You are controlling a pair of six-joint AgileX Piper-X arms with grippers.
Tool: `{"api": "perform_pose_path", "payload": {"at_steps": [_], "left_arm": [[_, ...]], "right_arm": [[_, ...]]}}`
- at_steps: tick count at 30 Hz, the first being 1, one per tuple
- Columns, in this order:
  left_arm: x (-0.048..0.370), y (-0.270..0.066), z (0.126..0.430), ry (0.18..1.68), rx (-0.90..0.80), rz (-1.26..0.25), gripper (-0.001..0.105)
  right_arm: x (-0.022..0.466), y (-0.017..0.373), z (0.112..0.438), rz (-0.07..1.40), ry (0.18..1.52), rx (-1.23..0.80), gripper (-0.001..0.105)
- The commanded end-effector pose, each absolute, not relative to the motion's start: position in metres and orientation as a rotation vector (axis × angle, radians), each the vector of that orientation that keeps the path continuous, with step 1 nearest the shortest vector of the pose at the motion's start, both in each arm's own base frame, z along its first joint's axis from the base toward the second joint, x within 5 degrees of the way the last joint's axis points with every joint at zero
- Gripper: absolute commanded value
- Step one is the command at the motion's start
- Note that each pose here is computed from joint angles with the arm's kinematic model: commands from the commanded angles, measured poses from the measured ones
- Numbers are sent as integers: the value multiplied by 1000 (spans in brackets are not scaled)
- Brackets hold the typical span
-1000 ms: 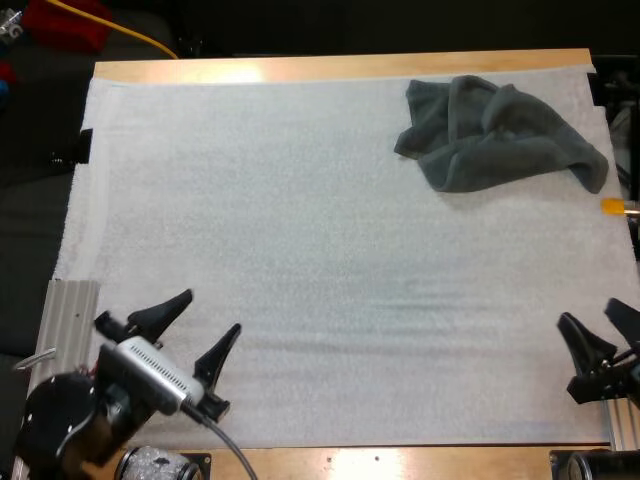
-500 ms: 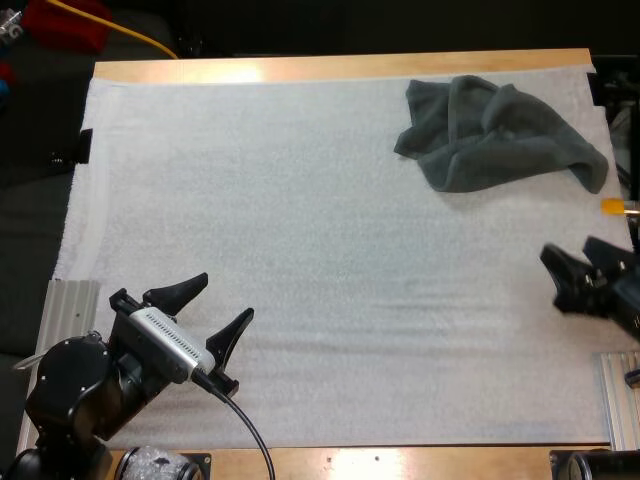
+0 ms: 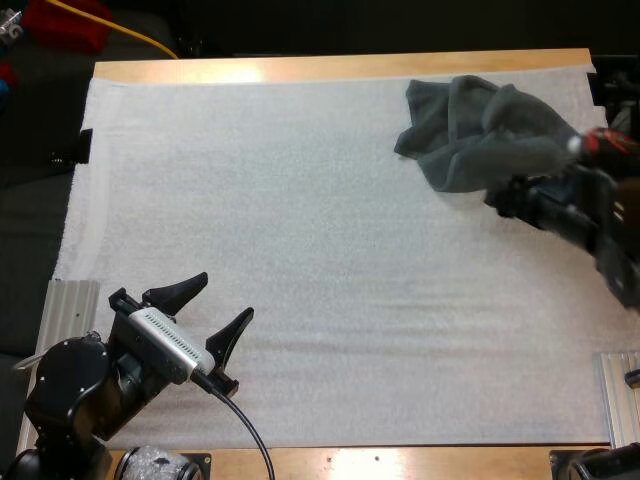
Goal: Pick towel from pile, fold and stack
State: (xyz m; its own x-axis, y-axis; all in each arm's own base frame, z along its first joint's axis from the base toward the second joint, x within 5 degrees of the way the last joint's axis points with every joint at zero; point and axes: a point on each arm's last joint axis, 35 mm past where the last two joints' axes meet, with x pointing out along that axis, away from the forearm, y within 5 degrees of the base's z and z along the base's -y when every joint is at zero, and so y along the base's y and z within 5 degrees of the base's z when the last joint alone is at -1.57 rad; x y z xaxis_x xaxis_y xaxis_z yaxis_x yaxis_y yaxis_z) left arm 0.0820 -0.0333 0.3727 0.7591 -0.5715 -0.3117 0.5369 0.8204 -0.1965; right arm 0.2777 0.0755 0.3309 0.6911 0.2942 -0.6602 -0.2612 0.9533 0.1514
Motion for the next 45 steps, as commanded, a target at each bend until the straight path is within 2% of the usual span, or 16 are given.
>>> {"api": "perform_pose_path", "payload": {"at_steps": [1,11,18,27,42,43,45], "left_arm": [[82,-34,376,357,-100,-615,61],[82,-34,376,357,-100,-615,61],[82,-34,376,357,-100,-615,61],[82,-34,376,357,-100,-615,61],[82,-34,376,357,-100,-617,61],[82,-34,376,357,-100,-617,61],[82,-34,376,357,-100,-617,61]], "right_arm": [[288,80,334,303,731,63,60],[355,98,298,215,836,191,60],[390,108,258,172,932,230,60],[417,114,211,123,1001,212,60],[437,126,160,35,1042,134,60],[437,126,158,34,1047,133,60],[437,126,155,36,1054,125,50]]}}
